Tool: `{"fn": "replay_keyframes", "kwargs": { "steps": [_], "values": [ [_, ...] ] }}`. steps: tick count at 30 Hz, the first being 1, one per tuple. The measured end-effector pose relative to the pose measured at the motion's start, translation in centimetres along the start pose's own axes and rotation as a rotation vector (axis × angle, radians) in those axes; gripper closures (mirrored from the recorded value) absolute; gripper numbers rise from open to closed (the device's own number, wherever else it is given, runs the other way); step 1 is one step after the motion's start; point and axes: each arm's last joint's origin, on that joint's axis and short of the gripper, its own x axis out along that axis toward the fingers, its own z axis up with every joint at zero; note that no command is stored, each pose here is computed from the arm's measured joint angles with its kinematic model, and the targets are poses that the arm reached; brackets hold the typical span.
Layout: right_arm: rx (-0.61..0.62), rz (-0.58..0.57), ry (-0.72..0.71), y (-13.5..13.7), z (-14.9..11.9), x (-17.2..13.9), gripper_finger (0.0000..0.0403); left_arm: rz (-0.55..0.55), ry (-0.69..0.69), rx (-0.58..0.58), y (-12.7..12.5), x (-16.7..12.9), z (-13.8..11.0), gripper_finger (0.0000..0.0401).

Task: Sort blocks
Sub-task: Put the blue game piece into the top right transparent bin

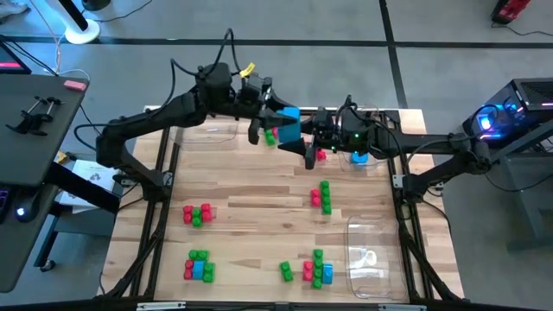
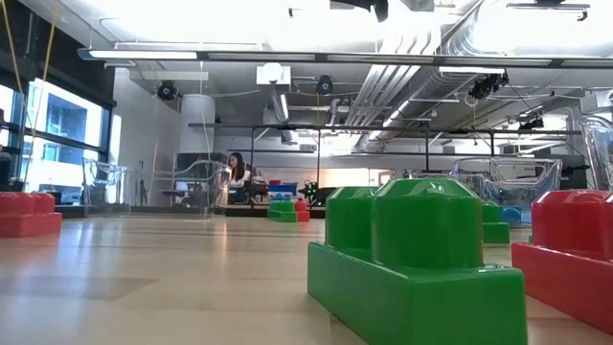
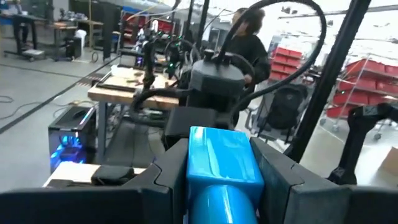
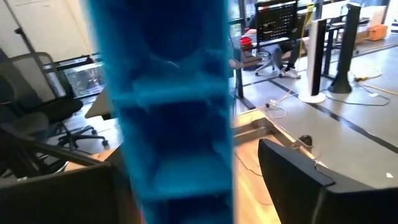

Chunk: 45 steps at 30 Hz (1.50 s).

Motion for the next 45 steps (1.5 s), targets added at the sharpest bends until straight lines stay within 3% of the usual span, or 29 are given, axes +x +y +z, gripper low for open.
{"fn": "replay_keyframes", "kwargs": {
  "steps": [6, 14, 22, 27, 30, 34, 39, 45],
  "values": [
    [0.012, 0.022, -0.008, 0.1, 0.1, 0.0, 0.0217, 0.002, 0.008, -0.010, 0.1, 0.2, -0.2, 0.0286],
    [0.023, 0.011, -0.014, -0.1, 0.2, 0.0, 0.0363, 0.048, 0.006, -0.027, 0.4, 0.0, -0.2, 0.0279],
    [0.043, -0.008, -0.053, -1.1, 1.3, -1.1, 0.0363, 0.090, -0.035, -0.123, 1.3, -2.1, 1.2, 0.0233],
    [0.044, -0.011, -0.055, -1.9, 1.7, -1.7, 0.0371, 0.090, -0.039, -0.119, 1.4, -3.6, 2.0, 0.0204],
    [0.045, -0.035, -0.039, -2.4, 2.1, -2.8, 0.0371, 0.134, -0.031, -0.104, 1.6, -5.7, 2.7, 0.0193],
    [0.045, -0.131, 0.086, -3.6, 1.7, -5.0, 0.0371, 0.245, 0.050, -0.050, 1.1, -10.4, 3.5, 0.0191],
    [0.040, -0.341, 0.324, -5.5, -0.4, -7.8, 0.0371, 0.285, 0.197, -0.097, 0.0, -13.2, 1.1, 0.0190],
    [0.204, -0.505, 0.473, -7.9, -5.7, -10.9, 0.0371, 0.190, 0.146, -0.223, -1.9, -13.6, -4.8, 0.0190]
  ]
}}
